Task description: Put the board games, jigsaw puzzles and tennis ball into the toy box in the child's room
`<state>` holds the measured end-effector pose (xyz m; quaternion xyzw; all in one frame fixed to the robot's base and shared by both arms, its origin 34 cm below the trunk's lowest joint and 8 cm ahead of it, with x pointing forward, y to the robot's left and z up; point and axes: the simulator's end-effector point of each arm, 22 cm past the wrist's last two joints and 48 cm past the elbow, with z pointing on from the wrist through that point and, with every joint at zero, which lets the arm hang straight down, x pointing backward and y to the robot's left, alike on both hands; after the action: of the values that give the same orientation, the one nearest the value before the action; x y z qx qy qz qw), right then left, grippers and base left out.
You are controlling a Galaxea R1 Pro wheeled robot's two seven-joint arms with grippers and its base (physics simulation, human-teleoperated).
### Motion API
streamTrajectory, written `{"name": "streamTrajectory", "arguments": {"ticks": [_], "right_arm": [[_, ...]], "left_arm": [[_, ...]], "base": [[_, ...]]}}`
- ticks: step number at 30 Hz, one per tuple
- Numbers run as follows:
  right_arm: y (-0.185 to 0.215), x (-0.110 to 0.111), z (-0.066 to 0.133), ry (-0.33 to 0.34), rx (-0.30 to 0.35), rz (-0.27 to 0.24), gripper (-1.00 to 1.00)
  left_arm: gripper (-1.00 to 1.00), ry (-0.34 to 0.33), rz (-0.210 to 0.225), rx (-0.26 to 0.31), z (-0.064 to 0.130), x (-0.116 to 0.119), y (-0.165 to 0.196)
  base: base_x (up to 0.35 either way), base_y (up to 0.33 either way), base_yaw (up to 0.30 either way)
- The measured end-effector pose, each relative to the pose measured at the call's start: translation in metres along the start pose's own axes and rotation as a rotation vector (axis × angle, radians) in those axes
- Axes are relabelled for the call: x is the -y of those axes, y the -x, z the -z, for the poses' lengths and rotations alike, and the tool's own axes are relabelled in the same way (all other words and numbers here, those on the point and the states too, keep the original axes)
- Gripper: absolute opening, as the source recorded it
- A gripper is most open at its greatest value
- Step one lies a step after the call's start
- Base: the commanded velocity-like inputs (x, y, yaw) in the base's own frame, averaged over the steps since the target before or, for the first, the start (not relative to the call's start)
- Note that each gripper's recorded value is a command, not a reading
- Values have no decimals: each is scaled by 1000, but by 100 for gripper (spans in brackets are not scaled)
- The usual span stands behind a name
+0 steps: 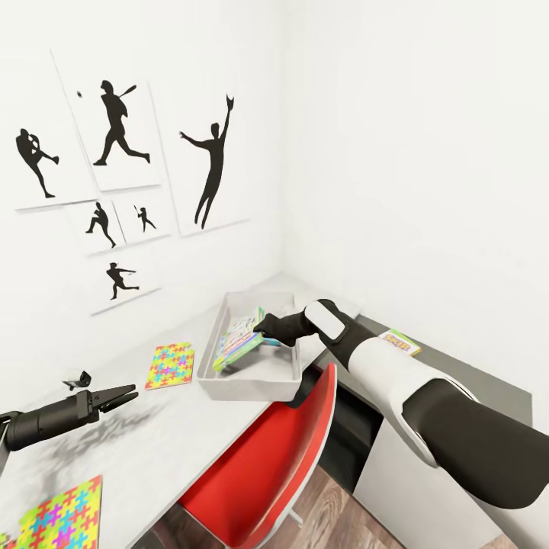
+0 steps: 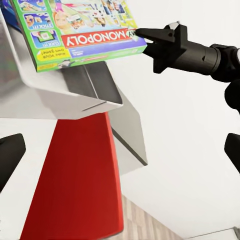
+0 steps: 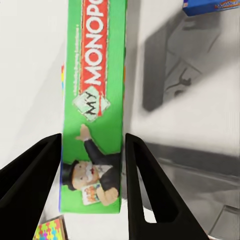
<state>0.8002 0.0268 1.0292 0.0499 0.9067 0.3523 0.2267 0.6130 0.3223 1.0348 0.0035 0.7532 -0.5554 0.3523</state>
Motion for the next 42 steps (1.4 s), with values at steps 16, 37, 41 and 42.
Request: {"name": "streamTrajectory", "arguments": {"ticks": [16, 37, 41, 42], "right_arm": [[-2, 10, -10, -4, 0, 0, -100], [-3, 14, -15, -5, 0, 0, -100], [-4, 15, -15, -5, 0, 0, -100], [-3, 14, -15, -4, 0, 0, -100]], "left_arm": [[100, -1, 0, 0, -3, -12, -4], [100, 0, -1, 0, -5, -18, -7], [100, 0, -1, 0, -5, -18, -7], [100, 0, -1, 0, -5, -18, -7]], "base": [[0, 0, 0], [0, 0, 0], [0, 20, 0], [0, 33, 0]]}}
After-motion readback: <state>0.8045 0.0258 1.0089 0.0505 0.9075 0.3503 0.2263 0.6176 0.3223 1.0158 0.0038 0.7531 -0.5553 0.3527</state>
